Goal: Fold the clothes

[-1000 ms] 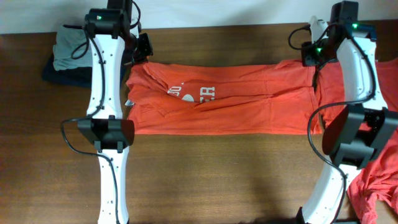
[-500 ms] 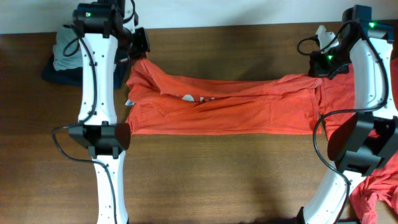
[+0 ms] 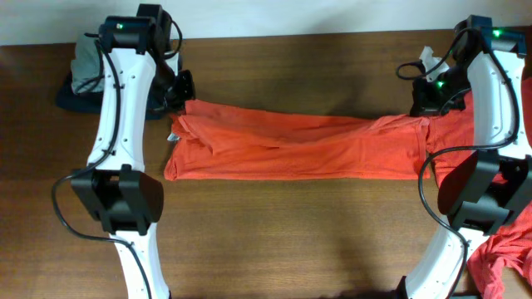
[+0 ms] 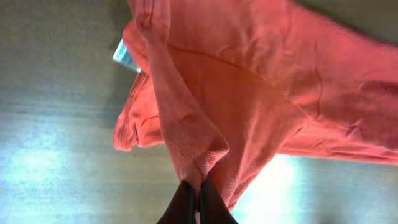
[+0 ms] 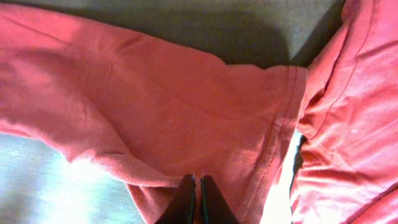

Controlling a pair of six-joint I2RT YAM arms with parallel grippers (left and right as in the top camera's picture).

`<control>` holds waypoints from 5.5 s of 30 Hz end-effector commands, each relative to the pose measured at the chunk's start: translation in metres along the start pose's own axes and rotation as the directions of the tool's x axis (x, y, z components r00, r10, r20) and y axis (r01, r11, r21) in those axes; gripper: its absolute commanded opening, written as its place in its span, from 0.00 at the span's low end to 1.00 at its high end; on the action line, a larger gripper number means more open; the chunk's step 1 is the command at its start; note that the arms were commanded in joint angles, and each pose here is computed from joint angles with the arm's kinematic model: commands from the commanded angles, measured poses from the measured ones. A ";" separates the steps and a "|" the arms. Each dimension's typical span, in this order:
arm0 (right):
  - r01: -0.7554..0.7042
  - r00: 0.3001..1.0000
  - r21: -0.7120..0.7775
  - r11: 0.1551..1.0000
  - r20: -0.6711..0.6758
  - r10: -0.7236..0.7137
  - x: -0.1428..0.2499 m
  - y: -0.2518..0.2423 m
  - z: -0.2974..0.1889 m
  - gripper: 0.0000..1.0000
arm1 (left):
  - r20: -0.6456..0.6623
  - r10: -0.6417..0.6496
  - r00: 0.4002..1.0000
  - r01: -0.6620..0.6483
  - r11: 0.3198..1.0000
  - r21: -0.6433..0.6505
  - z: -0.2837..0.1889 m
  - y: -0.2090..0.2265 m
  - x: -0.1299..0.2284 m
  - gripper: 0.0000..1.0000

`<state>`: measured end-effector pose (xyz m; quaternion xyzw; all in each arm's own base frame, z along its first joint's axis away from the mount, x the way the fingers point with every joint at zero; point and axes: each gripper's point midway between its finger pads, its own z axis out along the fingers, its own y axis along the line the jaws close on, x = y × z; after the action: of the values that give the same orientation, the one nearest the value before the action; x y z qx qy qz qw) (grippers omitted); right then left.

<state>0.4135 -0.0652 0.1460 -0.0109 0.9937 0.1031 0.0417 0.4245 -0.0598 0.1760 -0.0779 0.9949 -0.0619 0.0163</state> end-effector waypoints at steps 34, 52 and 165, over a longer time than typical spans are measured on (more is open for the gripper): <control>-0.025 0.993 0.146 0.989 -0.112 0.041 0.045 -0.046 0.114 0.05 | -0.031 -0.022 0.999 0.018 0.990 -0.137 0.077 0.034 -0.006 0.15; -0.022 1.000 -0.086 0.996 -0.004 0.022 0.006 0.006 0.051 0.56 | 0.113 0.039 0.993 -0.047 0.996 0.069 0.038 0.000 -0.039 0.09; -0.218 0.948 -0.144 0.965 0.203 0.245 0.009 -0.101 0.094 0.04 | 0.356 0.147 0.923 -0.140 0.989 -0.045 -0.015 0.007 -0.112 0.50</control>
<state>0.4089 -0.1254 0.0239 0.0986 0.9729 0.1702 0.1213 0.5295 -0.0470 0.1631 -0.0038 0.9861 -0.0272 0.1637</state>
